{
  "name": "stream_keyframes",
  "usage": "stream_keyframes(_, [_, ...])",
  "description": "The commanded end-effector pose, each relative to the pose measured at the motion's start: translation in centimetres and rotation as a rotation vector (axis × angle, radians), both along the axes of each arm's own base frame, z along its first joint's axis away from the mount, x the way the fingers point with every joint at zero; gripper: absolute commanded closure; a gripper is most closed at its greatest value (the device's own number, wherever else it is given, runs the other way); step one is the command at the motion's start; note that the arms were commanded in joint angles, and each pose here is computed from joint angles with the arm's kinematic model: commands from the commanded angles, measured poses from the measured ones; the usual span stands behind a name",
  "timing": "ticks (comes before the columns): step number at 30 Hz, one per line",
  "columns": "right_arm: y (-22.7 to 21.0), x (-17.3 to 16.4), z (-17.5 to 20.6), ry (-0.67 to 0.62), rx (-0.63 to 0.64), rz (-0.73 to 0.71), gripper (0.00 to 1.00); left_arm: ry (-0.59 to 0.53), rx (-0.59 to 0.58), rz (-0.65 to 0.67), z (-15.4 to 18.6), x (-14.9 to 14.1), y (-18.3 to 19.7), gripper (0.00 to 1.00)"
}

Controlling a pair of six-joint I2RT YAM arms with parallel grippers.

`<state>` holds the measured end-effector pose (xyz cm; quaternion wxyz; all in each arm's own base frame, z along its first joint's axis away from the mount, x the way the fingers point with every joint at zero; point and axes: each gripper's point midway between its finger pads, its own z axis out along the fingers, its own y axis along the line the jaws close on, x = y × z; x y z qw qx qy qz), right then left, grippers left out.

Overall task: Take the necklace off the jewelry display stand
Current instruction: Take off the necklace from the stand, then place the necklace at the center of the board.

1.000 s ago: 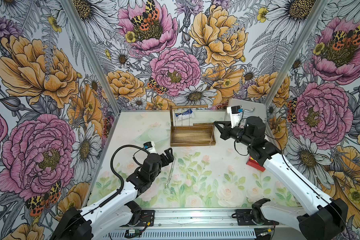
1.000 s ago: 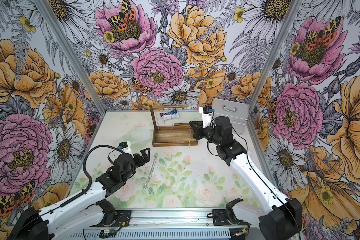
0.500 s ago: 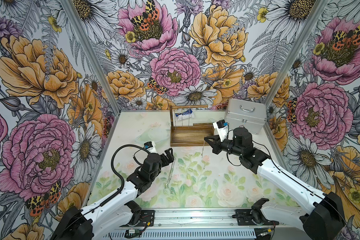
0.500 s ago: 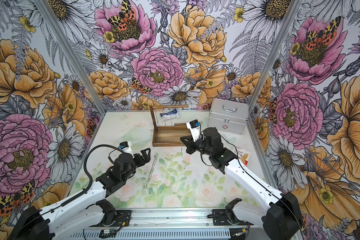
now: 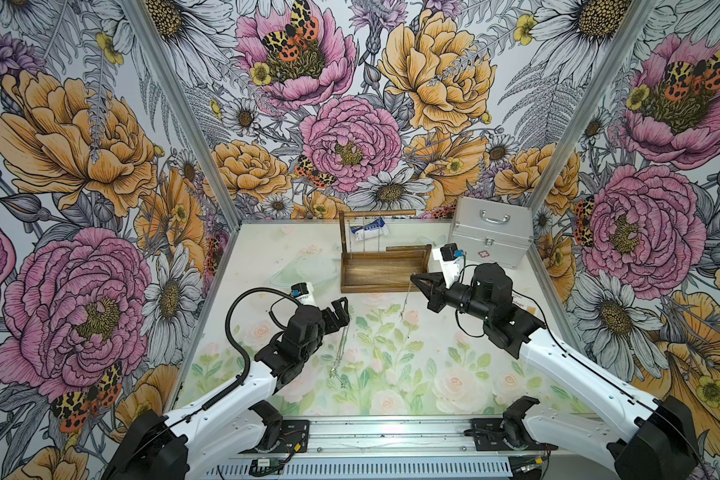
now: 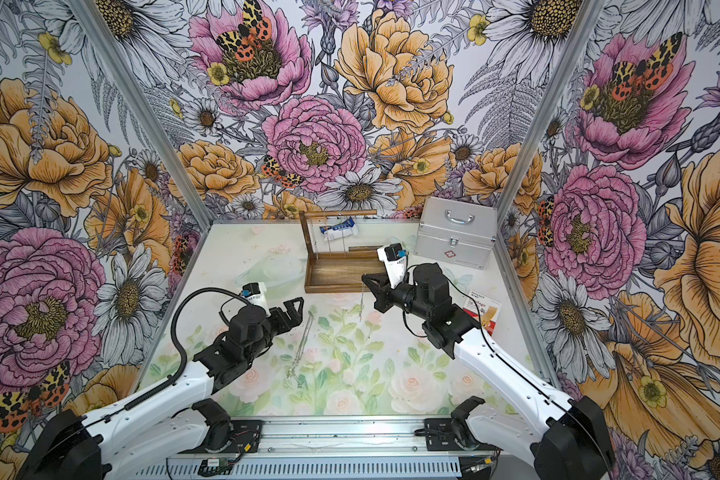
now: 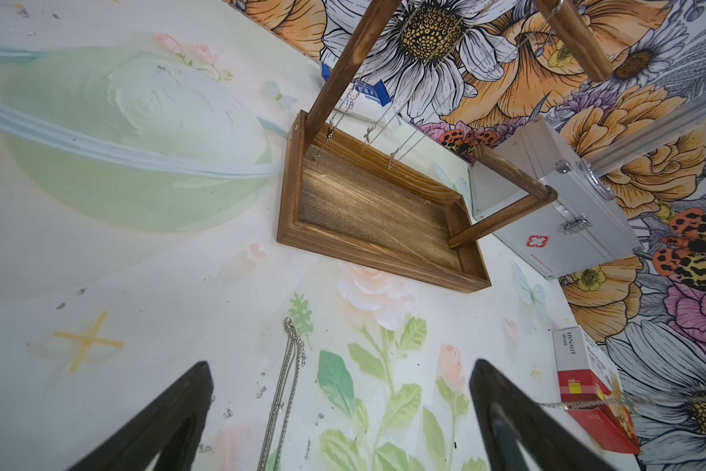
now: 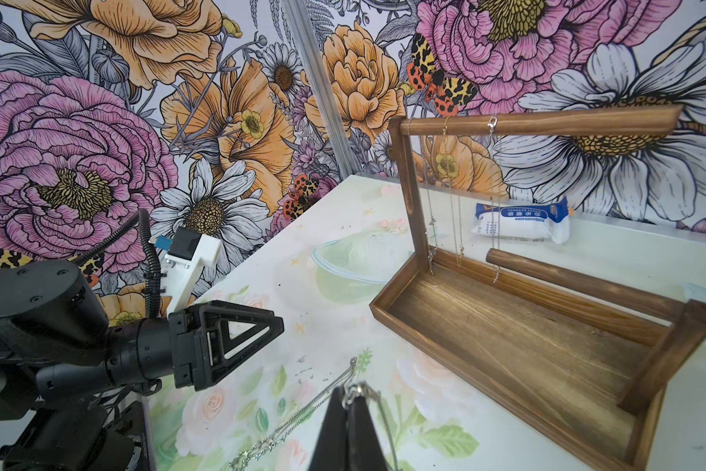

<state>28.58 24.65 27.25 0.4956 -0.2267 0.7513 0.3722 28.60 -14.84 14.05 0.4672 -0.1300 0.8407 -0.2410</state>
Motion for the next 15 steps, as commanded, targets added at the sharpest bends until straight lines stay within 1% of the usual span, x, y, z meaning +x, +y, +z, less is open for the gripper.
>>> stream_keyframes(1, [0.1,-0.1,0.9,-0.031,0.022,-0.012,1.0,-0.098,-0.022,-0.067,3.3,0.1,-1.5,0.01])
stream_keyframes(8, [-0.2,-0.1,0.7,-0.034,0.018,-0.038,1.0,-0.201,0.03,-0.187,8.4,-1.7,-4.2,0.01])
stream_keyframes(11, [-0.3,0.1,0.6,-0.028,0.019,-0.051,1.0,-0.27,0.038,-0.248,11.3,-2.6,-5.4,0.01])
stream_keyframes(15, [-0.4,0.2,0.7,-0.025,0.019,-0.059,1.0,-0.371,0.032,-0.37,15.1,-4.1,-7.5,0.01])
